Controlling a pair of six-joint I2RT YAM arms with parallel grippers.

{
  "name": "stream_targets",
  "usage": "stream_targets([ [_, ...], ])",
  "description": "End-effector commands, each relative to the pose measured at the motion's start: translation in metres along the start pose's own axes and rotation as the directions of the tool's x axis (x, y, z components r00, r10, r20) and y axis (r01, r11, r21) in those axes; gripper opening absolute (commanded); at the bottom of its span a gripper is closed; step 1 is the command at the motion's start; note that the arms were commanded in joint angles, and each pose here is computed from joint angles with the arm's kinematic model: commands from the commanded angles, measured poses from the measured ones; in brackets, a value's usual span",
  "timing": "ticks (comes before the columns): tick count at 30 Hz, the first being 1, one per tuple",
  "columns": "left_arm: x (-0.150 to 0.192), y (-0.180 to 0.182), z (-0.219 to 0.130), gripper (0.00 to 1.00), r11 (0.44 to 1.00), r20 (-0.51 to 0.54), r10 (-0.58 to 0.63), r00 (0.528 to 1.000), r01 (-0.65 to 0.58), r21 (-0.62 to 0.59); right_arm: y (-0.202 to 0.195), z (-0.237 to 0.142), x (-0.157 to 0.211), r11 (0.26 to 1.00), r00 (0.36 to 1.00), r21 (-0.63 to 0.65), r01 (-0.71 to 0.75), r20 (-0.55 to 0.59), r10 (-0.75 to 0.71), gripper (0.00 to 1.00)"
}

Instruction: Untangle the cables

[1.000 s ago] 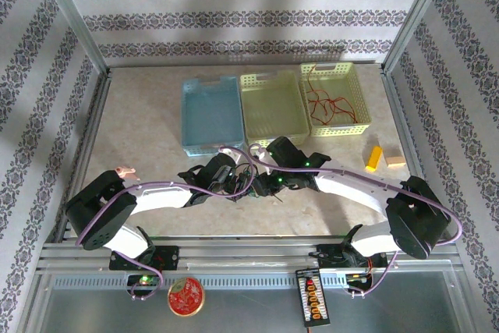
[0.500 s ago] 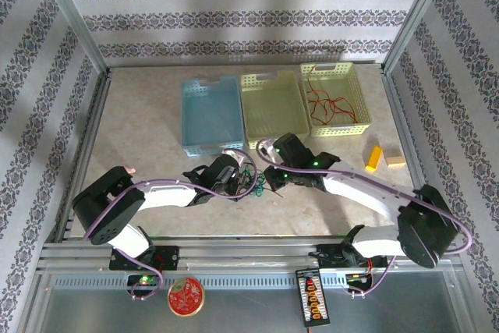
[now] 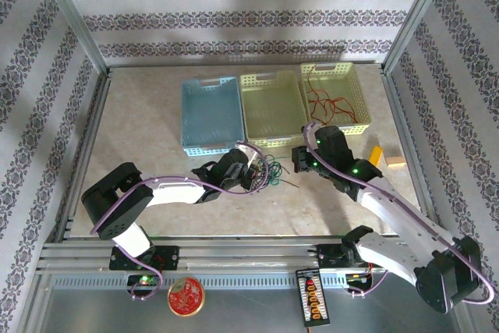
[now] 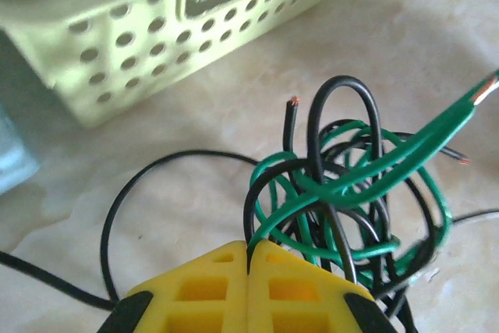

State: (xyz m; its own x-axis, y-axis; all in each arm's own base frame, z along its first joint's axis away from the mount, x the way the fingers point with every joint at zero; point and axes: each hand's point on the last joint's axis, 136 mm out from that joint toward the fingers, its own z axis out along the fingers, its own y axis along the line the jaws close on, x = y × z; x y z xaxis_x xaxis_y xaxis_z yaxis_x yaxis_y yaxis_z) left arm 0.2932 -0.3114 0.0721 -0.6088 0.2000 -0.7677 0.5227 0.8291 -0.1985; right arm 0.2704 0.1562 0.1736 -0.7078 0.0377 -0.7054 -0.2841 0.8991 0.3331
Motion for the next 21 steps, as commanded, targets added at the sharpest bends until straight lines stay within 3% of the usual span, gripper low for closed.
stream_targets([
  [1,0.065,0.046,-0.003,0.0,0.985,-0.203,0.001,0.979,-0.036,-0.169,-0.034,-0.03,-0.045,0.984,0.972,0.135,-0.117,0.219,0.085,0.0],
  [8,0.065,0.045,-0.005,0.0,0.986,-0.196,0.008,0.981,-0.039,-0.159,-0.024,-0.03,-0.047,0.99,0.97,0.03,-0.139,0.206,0.13,0.0],
  [16,0.031,0.012,-0.016,0.62,0.998,-0.103,0.064,0.993,-0.064,0.005,-0.012,-0.027,-0.044,0.988,0.971,-0.033,-0.15,0.181,0.154,0.0],
  [21,0.002,-0.022,-0.018,0.87,0.981,-0.028,0.114,0.993,-0.108,0.161,-0.001,-0.025,-0.042,0.979,0.968,-0.094,-0.179,0.163,0.193,0.0],
])
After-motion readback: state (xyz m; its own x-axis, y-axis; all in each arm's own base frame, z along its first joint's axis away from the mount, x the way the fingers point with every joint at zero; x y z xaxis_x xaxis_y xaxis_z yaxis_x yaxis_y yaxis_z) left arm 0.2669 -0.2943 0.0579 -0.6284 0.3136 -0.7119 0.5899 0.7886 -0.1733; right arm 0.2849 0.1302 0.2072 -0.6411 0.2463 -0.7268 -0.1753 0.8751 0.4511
